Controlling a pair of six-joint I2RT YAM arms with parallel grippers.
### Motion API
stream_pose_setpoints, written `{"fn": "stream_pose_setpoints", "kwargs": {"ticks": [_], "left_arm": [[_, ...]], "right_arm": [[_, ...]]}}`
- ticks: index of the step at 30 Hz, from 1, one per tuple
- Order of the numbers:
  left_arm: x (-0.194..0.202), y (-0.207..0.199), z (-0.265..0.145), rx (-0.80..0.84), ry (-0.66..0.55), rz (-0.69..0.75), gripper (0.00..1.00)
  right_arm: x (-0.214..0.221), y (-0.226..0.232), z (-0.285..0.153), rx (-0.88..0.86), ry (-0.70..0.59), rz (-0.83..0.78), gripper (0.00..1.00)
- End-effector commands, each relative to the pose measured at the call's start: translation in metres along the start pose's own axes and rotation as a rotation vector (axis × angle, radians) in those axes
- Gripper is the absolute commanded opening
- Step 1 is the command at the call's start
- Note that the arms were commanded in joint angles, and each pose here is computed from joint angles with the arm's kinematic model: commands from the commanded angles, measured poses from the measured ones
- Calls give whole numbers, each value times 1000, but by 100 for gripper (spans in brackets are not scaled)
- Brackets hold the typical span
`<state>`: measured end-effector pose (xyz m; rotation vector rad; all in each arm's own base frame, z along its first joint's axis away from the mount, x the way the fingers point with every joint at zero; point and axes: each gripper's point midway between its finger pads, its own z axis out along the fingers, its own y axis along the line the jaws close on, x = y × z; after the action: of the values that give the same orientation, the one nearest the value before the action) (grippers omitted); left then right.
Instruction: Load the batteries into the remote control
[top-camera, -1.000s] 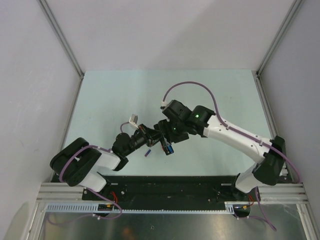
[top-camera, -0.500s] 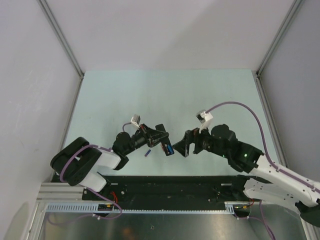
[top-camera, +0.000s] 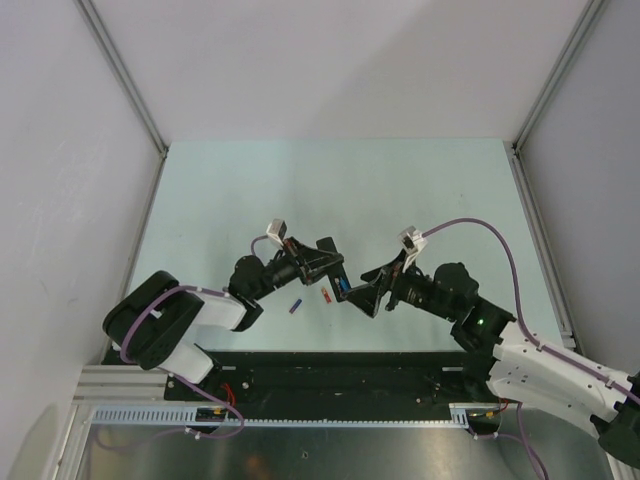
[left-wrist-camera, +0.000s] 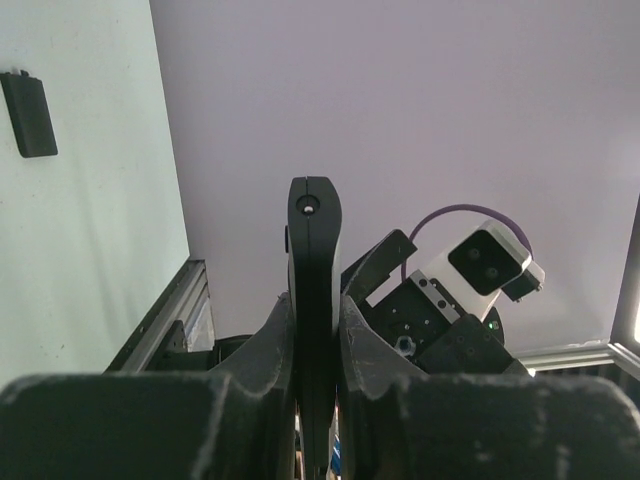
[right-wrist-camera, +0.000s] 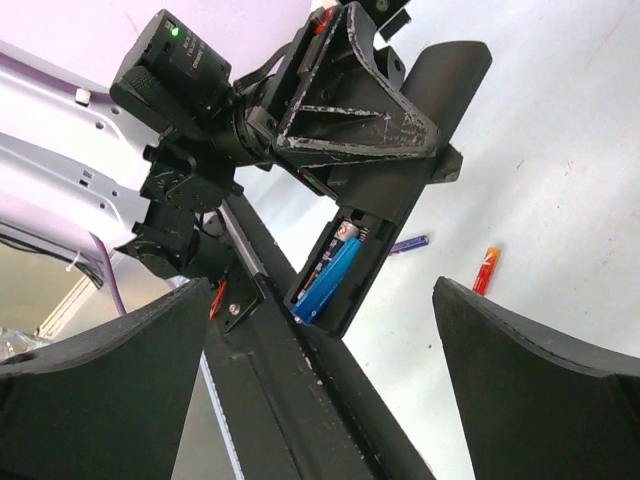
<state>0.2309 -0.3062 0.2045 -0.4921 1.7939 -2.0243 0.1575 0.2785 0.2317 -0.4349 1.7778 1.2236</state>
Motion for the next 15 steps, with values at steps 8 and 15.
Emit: {"fn": "stream_pose_setpoints", "kwargs": {"ticks": [8,15], "left_arm": [[13,-98,-15,389,46,134,0],[15,-102,-17,398,50,134,0]], "right_arm": [[-11,15,-7,-186,-80,-7,91],[-3,11,-5,-209,-57,3,87]]}}
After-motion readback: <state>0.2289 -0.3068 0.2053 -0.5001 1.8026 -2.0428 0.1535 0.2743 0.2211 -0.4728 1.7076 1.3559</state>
